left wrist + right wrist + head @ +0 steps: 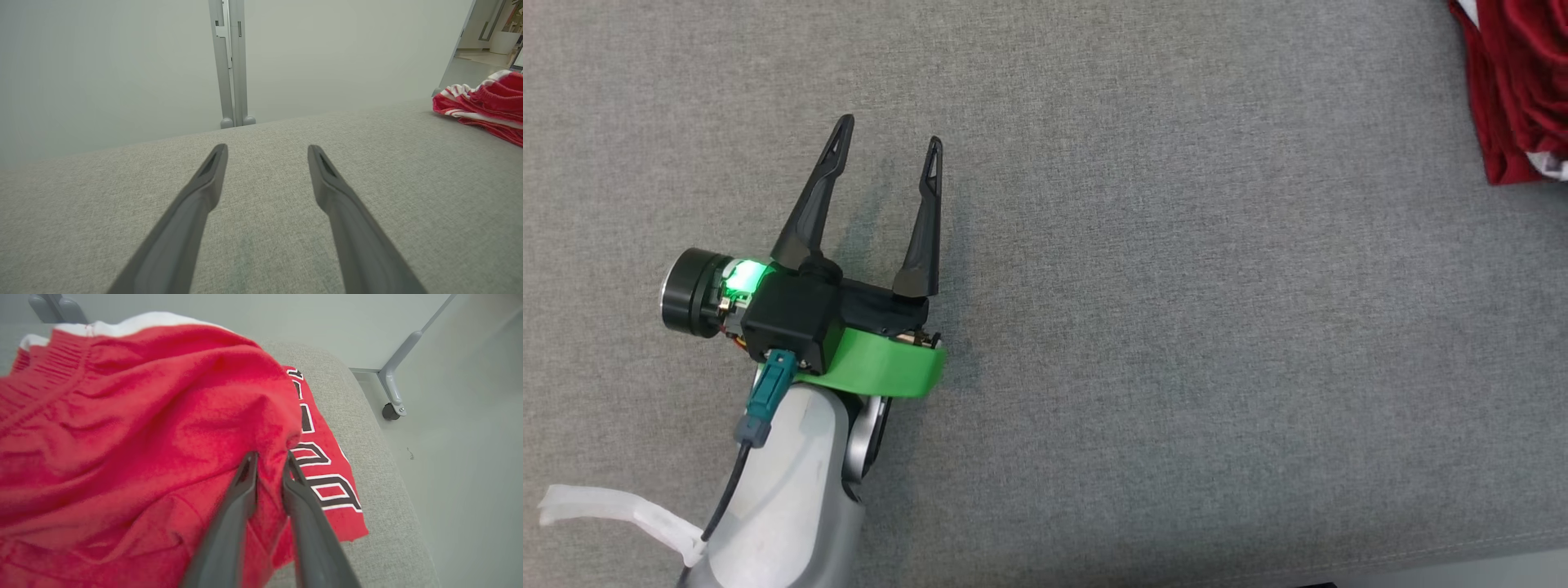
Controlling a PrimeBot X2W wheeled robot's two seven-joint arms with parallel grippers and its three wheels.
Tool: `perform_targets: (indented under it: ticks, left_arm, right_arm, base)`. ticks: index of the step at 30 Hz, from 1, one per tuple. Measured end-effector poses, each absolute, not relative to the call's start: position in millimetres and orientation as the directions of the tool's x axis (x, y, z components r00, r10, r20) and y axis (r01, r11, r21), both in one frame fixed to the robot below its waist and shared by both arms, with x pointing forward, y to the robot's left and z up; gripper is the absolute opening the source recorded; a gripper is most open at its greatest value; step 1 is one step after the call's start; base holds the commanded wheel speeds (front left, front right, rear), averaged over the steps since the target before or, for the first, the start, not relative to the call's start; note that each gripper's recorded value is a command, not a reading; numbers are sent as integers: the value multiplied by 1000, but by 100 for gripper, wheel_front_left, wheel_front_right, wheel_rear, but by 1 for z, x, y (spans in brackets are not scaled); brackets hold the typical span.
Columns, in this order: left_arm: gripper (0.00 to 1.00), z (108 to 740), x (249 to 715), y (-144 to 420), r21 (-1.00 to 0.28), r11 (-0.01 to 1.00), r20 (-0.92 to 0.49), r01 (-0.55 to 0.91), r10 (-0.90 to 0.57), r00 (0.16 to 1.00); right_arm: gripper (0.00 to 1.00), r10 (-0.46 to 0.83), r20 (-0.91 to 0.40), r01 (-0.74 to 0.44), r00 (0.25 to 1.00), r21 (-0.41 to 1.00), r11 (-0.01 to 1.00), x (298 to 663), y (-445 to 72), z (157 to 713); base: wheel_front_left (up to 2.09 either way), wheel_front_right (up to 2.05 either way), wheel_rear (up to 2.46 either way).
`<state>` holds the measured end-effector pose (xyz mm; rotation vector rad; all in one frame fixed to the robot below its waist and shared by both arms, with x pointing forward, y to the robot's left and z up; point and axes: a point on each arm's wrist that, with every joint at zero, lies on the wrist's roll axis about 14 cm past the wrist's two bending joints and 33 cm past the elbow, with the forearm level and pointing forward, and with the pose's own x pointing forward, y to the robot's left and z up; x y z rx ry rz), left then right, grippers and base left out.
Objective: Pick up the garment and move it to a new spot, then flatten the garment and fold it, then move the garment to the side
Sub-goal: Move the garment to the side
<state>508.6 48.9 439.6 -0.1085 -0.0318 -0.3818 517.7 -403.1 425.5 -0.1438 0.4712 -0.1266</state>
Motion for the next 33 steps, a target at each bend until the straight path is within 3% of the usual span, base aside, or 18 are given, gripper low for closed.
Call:
perform_targets:
  ticks: [7,14,19,33]
  left_arm:
    - [100,448,505,47,-93,921,59,377,-373,926]
    - [100,459,491,58,-80,935,55,346,-343,938]
    - [100,465,476,70,-67,948,47,311,-308,950]
    - [100,479,426,125,-54,988,20,147,-146,989]
  right_arm:
    - [100,-181,-265,150,947,-132,980,513,-402,443]
    - [100,-125,-185,112,975,-83,990,488,-366,451]
    - [100,-67,-51,66,996,-20,998,468,-320,479]
    - [100,26,54,-31,998,97,995,393,-222,504]
  base:
    - [0,0,0]
    - [0,0,0]
    - [0,0,0]
    - [0,0,0]
